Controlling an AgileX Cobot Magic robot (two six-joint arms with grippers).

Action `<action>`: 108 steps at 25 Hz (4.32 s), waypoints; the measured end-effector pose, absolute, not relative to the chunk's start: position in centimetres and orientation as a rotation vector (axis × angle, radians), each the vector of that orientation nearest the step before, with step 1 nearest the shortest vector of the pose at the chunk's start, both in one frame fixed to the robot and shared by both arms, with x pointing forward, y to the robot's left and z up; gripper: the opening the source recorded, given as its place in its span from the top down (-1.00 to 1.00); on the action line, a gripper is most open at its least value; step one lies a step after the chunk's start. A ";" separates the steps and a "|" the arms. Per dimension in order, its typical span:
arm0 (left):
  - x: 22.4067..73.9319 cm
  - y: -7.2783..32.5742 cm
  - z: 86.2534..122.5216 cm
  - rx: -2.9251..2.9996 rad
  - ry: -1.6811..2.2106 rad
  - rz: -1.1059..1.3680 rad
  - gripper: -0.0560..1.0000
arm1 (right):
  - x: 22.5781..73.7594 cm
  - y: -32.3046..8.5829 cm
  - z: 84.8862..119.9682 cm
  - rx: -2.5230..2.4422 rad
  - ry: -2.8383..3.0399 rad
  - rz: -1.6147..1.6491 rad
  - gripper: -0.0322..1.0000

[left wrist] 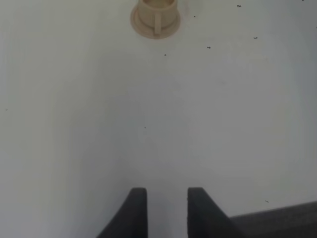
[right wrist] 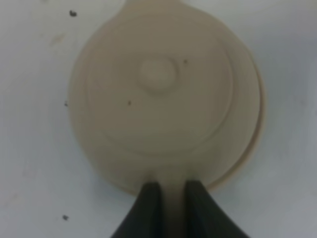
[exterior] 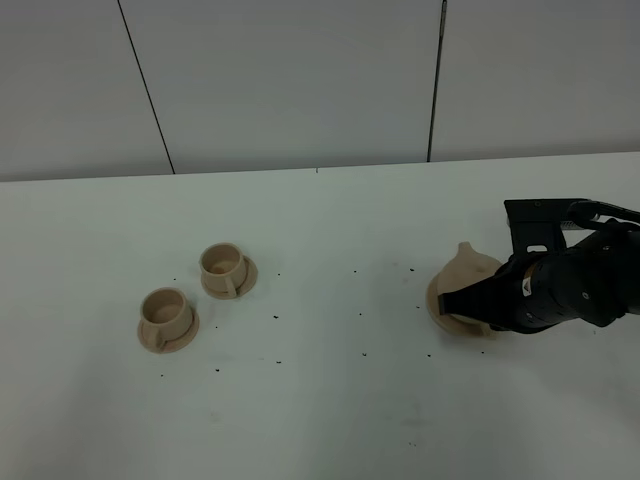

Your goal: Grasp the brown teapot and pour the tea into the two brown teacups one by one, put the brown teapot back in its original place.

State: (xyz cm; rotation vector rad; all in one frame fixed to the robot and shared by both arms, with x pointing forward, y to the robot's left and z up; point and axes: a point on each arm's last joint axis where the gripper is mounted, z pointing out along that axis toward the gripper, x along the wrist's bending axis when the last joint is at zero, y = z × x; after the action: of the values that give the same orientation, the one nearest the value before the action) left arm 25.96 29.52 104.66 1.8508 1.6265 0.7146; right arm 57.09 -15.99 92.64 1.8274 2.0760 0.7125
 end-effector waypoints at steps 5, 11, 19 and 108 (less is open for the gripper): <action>26.0 29.5 104.7 1.851 1.626 0.715 0.39 | 57.1 -16.0 92.6 1.823 2.078 0.713 0.75; 26.0 29.5 104.7 1.851 1.626 0.715 0.39 | 57.1 -16.0 92.7 1.817 2.080 0.715 0.75; 26.0 29.5 104.7 1.851 1.626 0.715 0.39 | 57.1 -16.0 92.7 1.769 2.110 0.706 0.75; 26.0 29.5 104.7 1.851 1.626 0.715 0.39 | 60.0 -5.6 98.6 0.425 2.819 0.879 0.75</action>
State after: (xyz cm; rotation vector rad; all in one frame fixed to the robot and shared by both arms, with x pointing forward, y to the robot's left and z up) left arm 25.96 29.52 104.66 1.8508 1.6265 0.7146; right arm 59.97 -5.55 98.57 0.4251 2.8188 0.8794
